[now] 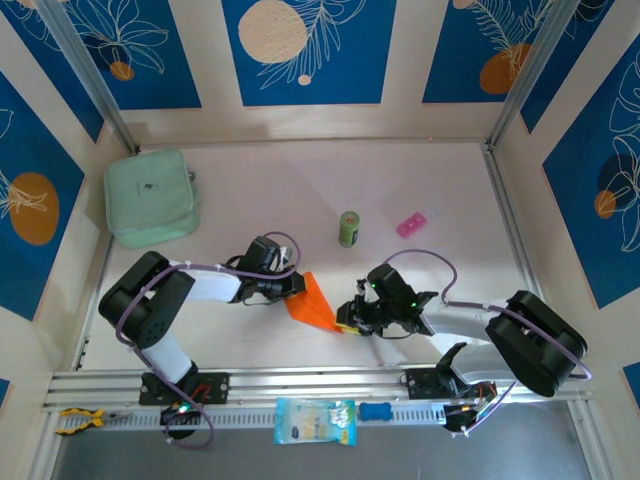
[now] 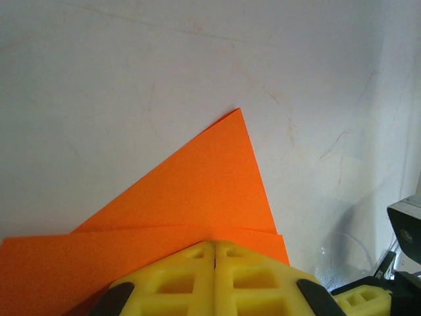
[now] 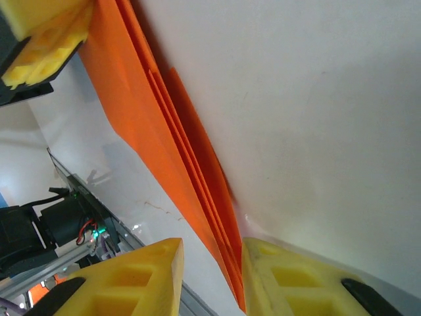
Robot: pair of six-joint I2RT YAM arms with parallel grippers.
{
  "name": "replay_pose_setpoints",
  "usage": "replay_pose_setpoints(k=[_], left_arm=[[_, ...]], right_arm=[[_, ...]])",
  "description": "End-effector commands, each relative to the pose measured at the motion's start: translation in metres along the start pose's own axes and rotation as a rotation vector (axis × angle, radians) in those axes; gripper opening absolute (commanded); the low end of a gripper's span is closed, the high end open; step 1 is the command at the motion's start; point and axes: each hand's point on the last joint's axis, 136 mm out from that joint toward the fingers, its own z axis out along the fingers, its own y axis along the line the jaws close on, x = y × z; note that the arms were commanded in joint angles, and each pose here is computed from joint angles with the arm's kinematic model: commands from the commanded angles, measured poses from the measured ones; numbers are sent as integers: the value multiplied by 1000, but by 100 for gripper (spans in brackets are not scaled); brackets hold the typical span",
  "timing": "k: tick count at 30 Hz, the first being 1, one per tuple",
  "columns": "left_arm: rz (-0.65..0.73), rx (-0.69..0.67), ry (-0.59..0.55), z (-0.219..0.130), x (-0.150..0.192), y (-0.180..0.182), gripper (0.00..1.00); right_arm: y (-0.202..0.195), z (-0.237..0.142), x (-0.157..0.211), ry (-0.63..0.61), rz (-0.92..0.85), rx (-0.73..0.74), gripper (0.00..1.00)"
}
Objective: Fold a paper plane with a square sheet of paper (pick it up from the middle)
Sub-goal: Turn over the paper at the center of the table.
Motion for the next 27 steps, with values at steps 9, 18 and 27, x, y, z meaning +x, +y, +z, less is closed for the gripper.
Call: replay_pose_setpoints(k=[9,18,27], left_arm=[[-35,-24,16,0,6,12,6],[-36,-23,16,-1,6,12,6],[-39,-13,10,-2,4,8,7]], right_arm=[[4,8,1,44,-31,-27,24],[7,8,1,50,-63,-47,20],[15,7,1,61,-94,-70,12]])
